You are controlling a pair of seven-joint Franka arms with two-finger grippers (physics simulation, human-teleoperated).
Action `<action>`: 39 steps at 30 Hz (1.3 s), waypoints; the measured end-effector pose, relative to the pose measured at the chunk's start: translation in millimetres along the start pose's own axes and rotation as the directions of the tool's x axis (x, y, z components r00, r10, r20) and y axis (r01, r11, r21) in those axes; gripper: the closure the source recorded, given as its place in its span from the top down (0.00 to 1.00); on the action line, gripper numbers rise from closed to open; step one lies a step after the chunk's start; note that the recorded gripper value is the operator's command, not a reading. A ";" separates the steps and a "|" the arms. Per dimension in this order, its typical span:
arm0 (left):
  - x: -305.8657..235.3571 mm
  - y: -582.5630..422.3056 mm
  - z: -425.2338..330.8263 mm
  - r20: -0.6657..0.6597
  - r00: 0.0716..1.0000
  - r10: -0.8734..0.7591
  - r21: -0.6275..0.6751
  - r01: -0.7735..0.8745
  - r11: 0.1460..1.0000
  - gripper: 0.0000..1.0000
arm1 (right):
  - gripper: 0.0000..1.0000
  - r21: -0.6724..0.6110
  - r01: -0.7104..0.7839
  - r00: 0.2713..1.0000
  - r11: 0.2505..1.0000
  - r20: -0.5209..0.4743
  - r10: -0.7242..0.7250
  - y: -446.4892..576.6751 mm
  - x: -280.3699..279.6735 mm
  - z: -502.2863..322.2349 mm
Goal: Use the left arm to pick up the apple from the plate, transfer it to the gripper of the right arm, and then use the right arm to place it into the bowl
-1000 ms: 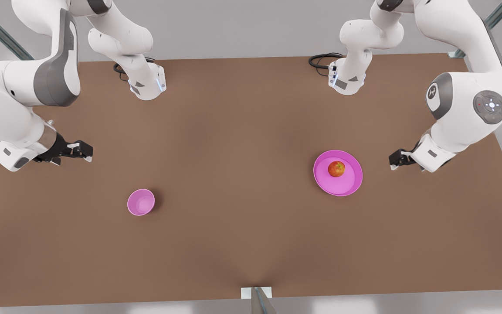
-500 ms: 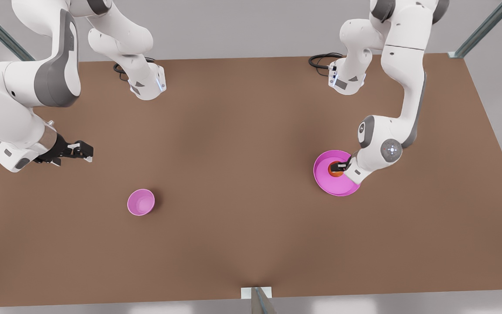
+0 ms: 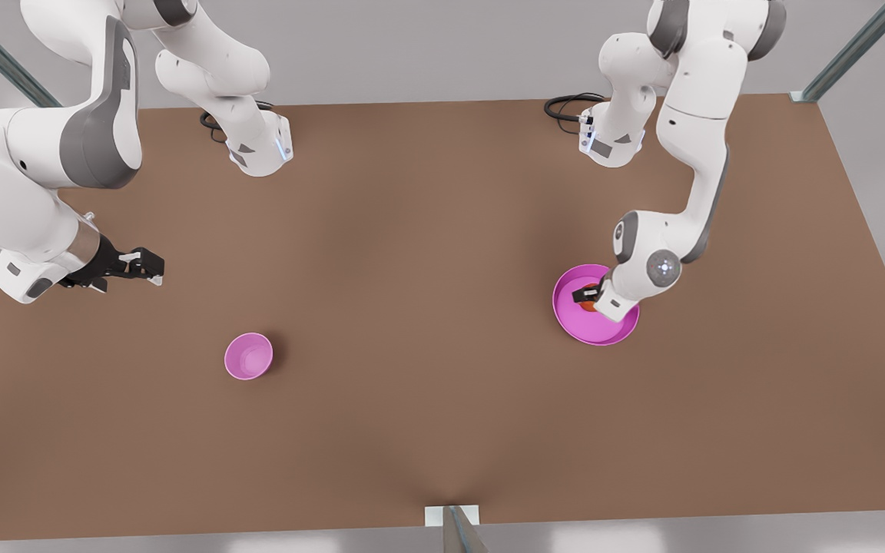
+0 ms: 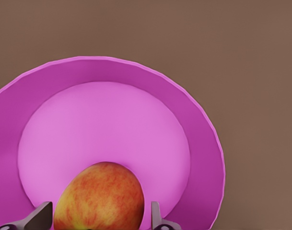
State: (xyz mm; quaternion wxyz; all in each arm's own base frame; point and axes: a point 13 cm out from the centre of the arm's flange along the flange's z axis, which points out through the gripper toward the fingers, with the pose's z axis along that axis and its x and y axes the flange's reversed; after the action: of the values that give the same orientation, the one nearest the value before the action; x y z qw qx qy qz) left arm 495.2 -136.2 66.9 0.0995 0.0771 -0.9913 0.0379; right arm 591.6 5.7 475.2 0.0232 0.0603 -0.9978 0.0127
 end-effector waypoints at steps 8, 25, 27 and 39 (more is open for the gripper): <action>2.3 -1.1 11.9 -0.010 1.000 -0.019 -0.006 0.019 1.000 0.89 | 1.00 0.000 0.000 1.000 1.000 -0.001 0.000 -1.0 -0.1 0.6; -19.4 -14.4 -24.1 0.062 0.997 -0.042 0.017 0.041 0.999 0.65 | 1.00 0.000 0.022 1.000 1.000 0.000 -0.022 4.4 -0.9 0.0; -56.0 -41.9 -97.0 0.146 0.989 -0.029 0.061 0.020 0.998 0.65 | 1.00 0.000 0.022 1.000 1.000 0.000 -0.022 3.7 -0.9 0.1; -80.0 -311.5 -204.4 0.058 0.974 0.217 0.683 -0.197 0.703 0.64 | 1.00 -0.032 0.021 1.000 0.999 -0.001 -0.021 8.1 -3.5 4.8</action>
State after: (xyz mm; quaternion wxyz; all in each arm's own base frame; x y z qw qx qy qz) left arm 661.8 -412.9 269.0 0.0726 -0.0041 -0.9081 0.4124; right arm 593.9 14.1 470.1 0.0252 0.0705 -0.9972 -0.0036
